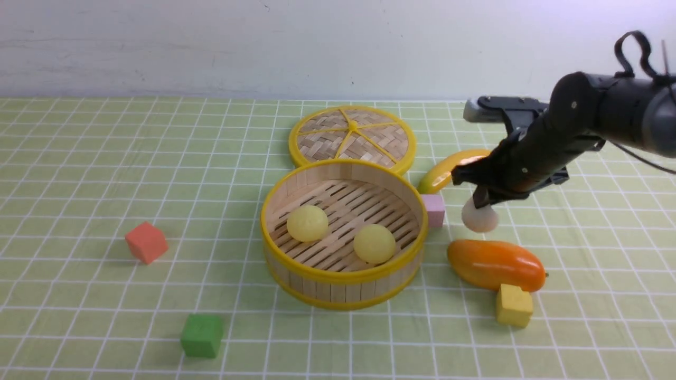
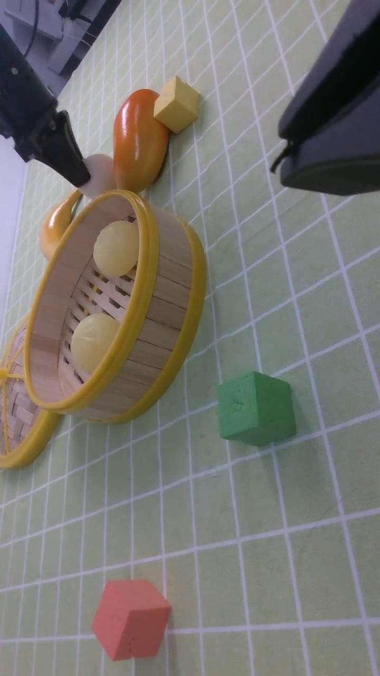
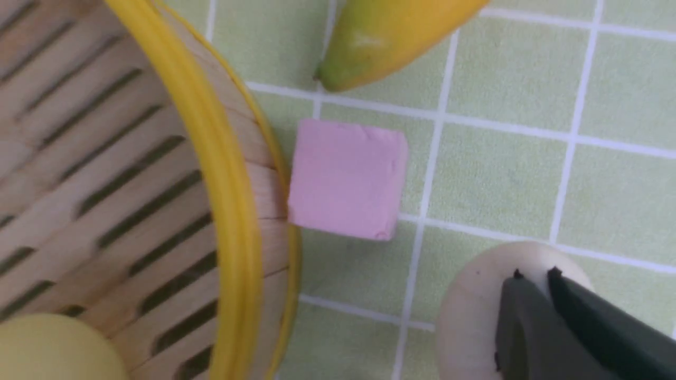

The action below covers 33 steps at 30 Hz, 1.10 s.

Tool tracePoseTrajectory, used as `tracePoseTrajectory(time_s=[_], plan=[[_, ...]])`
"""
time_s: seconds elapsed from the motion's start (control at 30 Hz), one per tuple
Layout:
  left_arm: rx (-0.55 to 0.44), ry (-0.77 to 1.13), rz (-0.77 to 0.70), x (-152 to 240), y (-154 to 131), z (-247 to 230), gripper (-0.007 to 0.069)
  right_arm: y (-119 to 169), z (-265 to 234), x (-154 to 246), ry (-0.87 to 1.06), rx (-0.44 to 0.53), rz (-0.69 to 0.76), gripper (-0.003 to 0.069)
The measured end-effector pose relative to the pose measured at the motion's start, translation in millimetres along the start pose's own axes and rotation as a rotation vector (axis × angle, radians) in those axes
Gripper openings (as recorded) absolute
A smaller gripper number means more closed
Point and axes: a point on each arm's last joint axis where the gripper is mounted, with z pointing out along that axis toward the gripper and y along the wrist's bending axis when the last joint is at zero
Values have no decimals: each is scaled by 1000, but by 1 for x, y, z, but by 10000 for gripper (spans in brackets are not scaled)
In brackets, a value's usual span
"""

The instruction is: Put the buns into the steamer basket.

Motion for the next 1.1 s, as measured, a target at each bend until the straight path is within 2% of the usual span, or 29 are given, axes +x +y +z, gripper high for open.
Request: tracePoseTrajectory(time_s=[0.03,0.17,0.27,0.33,0.37,0.53,0.67,0.7,0.73,0.83,0.9,0.93,1.0,1.07,1.1], plan=[[0,0,0,0,0,0,41,13,-21,-7,-51,-27,-26,7],[0,0,0,0,0,0,47,54,-46,-16,-134,-131,-106,10],[0,0,0,0,0,0,50,88,-36,-14,-183,-208,-155,14],[0,0,0,0,0,0,50,96,-28,-13,-198,-218,-166,16],[0,0,0,0,0,0,50,104,-7,-10,-216,-221,-176,22],[0,0,0,0,0,0,57,111,39,-1,-243,-203,-161,55],[0,0,0,0,0,0,61,110,61,4,-258,-185,-149,169],[0,0,0,0,0,0,62,110,61,4,-258,-185,-149,176],[0,0,0,0,0,0,64,110,58,3,-260,-187,-150,240],[0,0,0,0,0,0,68,114,37,-1,-251,-209,-160,362],[0,0,0,0,0,0,70,118,10,-5,-247,-234,-175,417],[0,0,0,0,0,0,70,119,3,-7,-254,-240,-178,426],[0,0,0,0,0,0,71,125,-49,-7,-221,-278,-223,448],[0,0,0,0,0,0,71,125,-89,-2,-185,-284,-253,433],[0,0,0,0,0,0,73,124,-119,4,-164,-279,-256,402]])
